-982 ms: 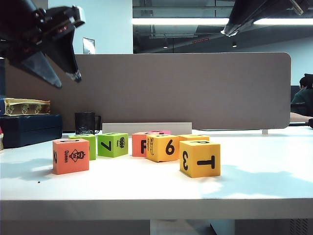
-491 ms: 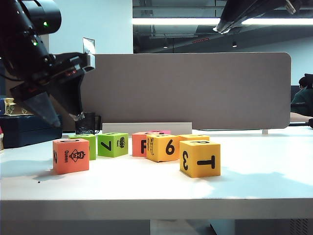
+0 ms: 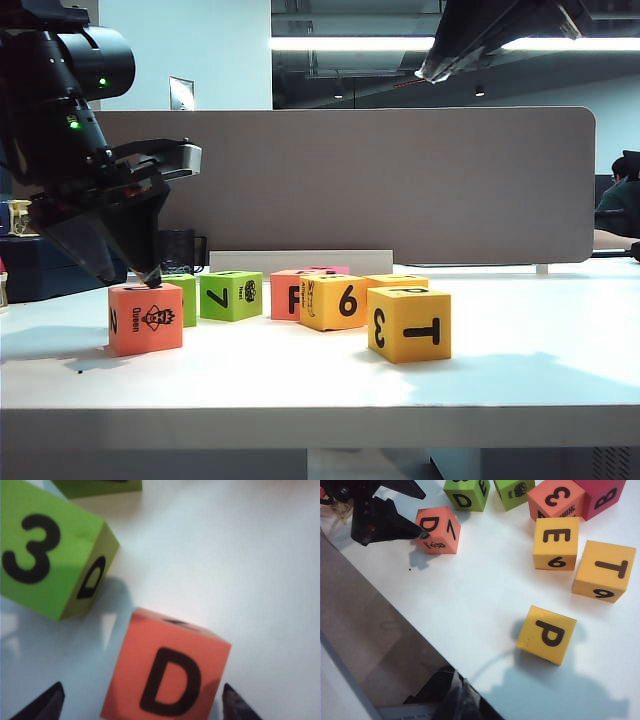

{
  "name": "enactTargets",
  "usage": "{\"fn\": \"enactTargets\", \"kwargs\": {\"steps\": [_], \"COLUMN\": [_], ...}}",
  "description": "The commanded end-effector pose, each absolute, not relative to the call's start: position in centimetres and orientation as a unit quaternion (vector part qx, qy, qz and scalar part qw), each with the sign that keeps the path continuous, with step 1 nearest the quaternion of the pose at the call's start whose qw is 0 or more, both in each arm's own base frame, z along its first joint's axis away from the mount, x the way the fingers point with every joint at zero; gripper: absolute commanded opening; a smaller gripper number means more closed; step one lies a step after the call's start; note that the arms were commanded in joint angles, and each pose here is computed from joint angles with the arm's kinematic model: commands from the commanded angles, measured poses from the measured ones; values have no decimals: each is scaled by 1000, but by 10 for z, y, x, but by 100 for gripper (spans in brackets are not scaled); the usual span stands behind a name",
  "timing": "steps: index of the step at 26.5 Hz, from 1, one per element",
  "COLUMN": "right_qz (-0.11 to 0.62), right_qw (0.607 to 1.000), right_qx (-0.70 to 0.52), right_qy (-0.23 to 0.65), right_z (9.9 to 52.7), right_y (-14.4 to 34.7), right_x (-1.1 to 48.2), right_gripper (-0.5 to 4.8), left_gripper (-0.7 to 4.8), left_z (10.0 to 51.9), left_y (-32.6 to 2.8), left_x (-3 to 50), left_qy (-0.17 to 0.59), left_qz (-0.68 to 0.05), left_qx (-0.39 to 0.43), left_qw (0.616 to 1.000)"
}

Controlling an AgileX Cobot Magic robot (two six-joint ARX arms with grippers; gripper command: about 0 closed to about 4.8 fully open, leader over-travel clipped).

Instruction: Select the appropriate blocks from the scattered letter blocks on the table and arrange them in a row to spell out "DEEP".

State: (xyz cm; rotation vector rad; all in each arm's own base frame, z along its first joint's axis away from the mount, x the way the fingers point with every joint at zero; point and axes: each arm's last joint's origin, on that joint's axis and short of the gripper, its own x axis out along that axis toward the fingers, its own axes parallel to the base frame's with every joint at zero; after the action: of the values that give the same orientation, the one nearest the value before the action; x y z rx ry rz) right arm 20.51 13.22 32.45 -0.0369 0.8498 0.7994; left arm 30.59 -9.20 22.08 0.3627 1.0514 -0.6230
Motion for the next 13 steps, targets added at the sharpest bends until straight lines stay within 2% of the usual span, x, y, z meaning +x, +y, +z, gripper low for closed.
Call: {"fn": "enactTargets", "kwargs": {"steps": [1, 13], "right_qz": [380, 378], "right_qw": [836, 838], "right_qx": [-18, -19], "right_qy": [395, 393], "right_z": [326, 326], "right_y": [133, 133], "right_x": [206, 207], "right_gripper": [-1, -1], "left_gripper": [401, 398], "left_z": [219, 203], "left_y": [-94, -100], "left_x": [308, 312], "left_qy": [485, 505], "left_qz": [-298, -309], "left_qx": [175, 180], "left_qw": [804, 785]}}
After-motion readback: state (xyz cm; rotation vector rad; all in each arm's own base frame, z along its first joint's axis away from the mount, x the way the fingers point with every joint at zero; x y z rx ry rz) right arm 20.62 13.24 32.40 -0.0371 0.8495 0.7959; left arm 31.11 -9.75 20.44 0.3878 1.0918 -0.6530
